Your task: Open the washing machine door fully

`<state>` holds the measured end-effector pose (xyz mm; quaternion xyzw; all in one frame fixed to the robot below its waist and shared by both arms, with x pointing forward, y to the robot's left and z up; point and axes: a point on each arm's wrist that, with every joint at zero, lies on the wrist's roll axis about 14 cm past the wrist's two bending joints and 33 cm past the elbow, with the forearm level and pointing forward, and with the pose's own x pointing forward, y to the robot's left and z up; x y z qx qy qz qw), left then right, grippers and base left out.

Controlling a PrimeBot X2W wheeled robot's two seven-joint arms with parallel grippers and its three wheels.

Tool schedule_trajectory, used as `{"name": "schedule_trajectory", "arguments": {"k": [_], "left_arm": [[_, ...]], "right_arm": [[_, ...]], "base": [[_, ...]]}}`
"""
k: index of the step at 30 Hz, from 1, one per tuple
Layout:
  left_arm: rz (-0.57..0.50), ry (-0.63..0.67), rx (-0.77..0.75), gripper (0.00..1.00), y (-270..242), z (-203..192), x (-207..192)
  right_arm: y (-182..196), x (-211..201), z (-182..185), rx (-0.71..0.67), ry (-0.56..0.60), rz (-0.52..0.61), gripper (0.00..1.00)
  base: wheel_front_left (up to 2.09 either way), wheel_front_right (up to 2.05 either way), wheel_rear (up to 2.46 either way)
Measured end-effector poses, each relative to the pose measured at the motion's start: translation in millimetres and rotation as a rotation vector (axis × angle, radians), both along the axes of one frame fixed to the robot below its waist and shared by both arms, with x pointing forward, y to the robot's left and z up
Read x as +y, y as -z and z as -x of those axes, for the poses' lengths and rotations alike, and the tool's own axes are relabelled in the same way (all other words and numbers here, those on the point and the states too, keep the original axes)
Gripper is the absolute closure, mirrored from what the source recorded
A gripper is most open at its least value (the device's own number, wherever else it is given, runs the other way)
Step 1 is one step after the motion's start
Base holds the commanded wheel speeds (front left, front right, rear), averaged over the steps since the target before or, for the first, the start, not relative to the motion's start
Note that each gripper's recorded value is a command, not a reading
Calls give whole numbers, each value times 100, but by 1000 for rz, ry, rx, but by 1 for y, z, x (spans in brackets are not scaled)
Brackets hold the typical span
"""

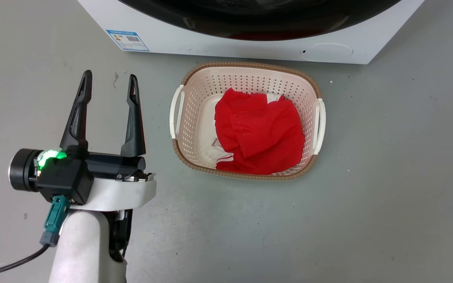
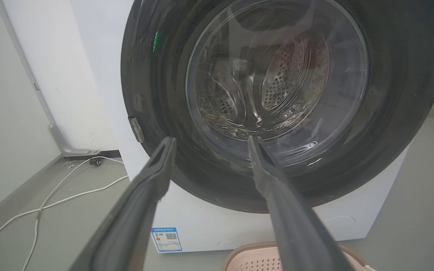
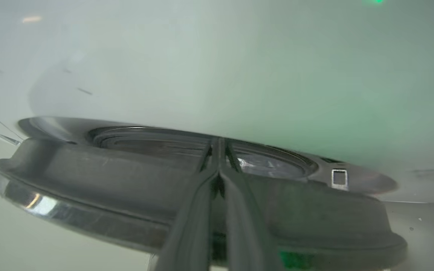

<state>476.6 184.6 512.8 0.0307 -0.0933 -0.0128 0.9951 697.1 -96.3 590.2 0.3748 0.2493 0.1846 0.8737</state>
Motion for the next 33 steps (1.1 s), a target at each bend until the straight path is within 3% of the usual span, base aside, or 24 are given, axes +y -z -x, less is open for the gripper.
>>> {"name": "schedule_trajectory", "arguments": {"k": [15,33], "left_arm": [[13,18,-21,0,-12,7,-8],[32,63,-44,0,-36,51,-21]], "right_arm": [[-2,36,51,168,-250,15,100],[-3,109,184,256,-641,-39,100]], "base": [[0,0,0],[0,0,0]]}}
